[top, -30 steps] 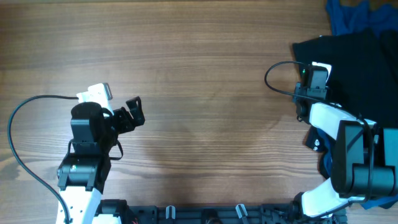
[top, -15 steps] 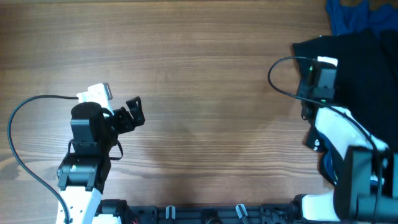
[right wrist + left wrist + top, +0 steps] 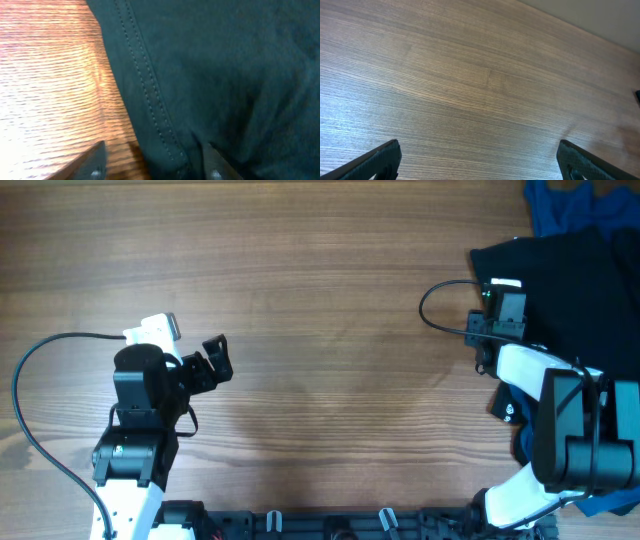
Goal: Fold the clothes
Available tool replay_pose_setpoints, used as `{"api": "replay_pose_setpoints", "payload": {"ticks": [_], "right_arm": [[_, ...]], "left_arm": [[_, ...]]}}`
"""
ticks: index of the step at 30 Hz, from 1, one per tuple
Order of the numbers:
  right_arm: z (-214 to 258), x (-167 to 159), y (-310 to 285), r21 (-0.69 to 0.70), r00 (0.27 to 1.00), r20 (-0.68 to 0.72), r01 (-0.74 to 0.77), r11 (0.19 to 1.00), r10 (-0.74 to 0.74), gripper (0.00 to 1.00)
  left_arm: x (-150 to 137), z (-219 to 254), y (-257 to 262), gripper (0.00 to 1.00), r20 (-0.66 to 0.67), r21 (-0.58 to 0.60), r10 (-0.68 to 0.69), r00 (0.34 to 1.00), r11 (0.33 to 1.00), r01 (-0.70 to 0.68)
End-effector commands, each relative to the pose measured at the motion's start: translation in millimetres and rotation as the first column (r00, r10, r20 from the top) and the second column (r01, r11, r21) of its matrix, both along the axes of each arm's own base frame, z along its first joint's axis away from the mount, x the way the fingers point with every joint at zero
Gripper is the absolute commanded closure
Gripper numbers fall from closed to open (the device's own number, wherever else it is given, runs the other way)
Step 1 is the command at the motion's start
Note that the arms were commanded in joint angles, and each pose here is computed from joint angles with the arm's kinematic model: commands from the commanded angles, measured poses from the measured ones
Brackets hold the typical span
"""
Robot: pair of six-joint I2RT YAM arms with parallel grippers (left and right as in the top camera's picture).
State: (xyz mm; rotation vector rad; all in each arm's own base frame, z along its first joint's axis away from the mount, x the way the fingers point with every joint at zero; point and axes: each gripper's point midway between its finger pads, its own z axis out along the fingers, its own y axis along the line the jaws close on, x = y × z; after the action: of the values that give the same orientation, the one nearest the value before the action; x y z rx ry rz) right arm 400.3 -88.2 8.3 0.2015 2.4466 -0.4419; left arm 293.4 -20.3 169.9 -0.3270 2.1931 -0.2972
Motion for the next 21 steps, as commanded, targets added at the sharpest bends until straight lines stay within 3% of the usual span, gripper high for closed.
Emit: {"api": "replay_pose_setpoints", "payload": {"ticks": [1,5,8,10,13,16,18,20,21], "right_arm": [[-5,-1,-10,-0.035,1.000,-0.005,0.027,0.999,-0.028,0.50],[1,2,-17,-0.067,0.998,0.021,0.054,0.996,-0.053,0.68],[-1,0,-17,-0.066,0.998,0.010,0.055,0.996,-0.054,0.89],[-1,0,-17,-0.059,0.998,0.016,0.064,0.996,-0.064,0.96],[9,2,-16,-0.054,0.997,0.036,0.070,0.996,-0.068,0.96],[58,12,-17,-0.060,0.991,0.120,0.066,0.996,-0.058,0.96],[115,25,7,-0.030,0.978,0.183,-0.093,0.995,0.097,0.96],[158,24,64,0.094,0.919,0.241,-0.341,0.935,0.311,0.96],[169,17,89,0.157,0.902,0.258,-0.393,0.906,0.347,0.96]], "left_arm": [[3,8,0,0.00,0.018,-0.015,0.001,1.000,1.000,-0.001],[3,8,0,0.00,0.018,-0.015,0.001,1.000,1.000,-0.001],[3,8,0,0.00,0.018,-0.015,0.001,1.000,1.000,-0.001],[3,8,0,0.00,0.018,-0.015,0.001,1.000,1.000,-0.001],[3,8,0,0.00,0.018,-0.015,0.001,1.000,1.000,-0.001],[3,9,0,0.00,0.019,-0.015,0.002,1.000,1.000,-0.002],[3,8,0,0.00,0.019,-0.015,0.001,1.000,1.000,-0.001],[3,9,0,0.00,0.020,-0.015,0.002,1.000,1.000,-0.002],[4,9,0,0.00,0.023,-0.015,0.002,1.000,1.000,-0.001]]}}
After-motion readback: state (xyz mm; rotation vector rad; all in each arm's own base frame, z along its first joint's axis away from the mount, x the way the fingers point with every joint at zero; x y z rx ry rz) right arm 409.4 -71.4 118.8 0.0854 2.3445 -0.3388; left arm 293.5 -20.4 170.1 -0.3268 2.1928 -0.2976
